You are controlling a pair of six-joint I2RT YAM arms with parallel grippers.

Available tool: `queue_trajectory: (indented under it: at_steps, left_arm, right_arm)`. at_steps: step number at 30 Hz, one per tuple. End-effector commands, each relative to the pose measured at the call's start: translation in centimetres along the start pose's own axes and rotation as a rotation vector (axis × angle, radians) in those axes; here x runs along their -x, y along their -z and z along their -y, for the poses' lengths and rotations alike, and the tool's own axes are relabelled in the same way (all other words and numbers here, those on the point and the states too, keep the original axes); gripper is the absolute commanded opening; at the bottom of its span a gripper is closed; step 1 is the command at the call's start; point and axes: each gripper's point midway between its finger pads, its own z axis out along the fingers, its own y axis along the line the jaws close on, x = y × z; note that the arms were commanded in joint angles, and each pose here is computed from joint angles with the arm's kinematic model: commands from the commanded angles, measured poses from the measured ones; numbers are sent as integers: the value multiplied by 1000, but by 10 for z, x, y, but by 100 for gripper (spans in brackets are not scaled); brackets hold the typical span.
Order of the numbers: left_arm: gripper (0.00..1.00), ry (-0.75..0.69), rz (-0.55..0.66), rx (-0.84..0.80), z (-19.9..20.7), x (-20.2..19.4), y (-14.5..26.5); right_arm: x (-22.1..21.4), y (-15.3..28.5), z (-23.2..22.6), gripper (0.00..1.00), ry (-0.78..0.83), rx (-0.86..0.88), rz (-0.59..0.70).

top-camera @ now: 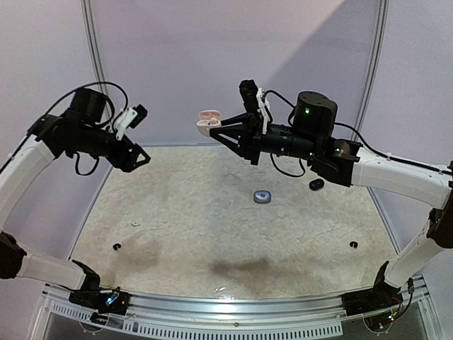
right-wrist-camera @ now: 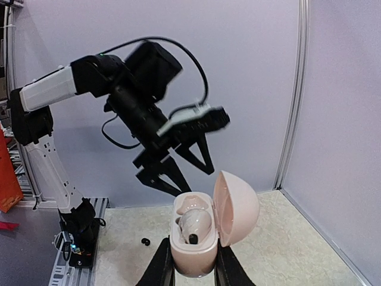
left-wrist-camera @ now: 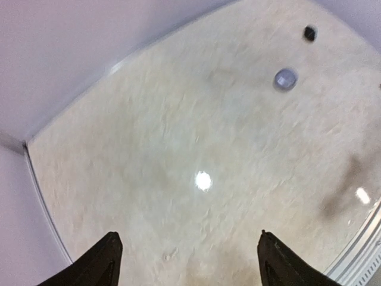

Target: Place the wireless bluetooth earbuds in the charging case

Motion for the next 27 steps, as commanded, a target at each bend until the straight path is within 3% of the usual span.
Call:
queue_trajectory:
  at_steps: [1,5,12,20,27]
  left_arm:
    - [72,250,-394,120,-39,-104,-31]
    - [66,500,-574,127,-54,-165,-62]
    - [69,776,-681,180,-67,-212,-105]
    - [67,903,-826,191,-53,-262,-136]
    - [55,955,-808,214,-54,-265,-145]
  right_arm:
    - [13,15,2,0,-6,-34,43]
    - [8,17,0,0,-13,-32,23]
    - [3,25,-1,0,-26,-46,11]
    - [-3,32,4,0,-70,-91,-4]
    - [-4,29,5,0,-118,-95,6]
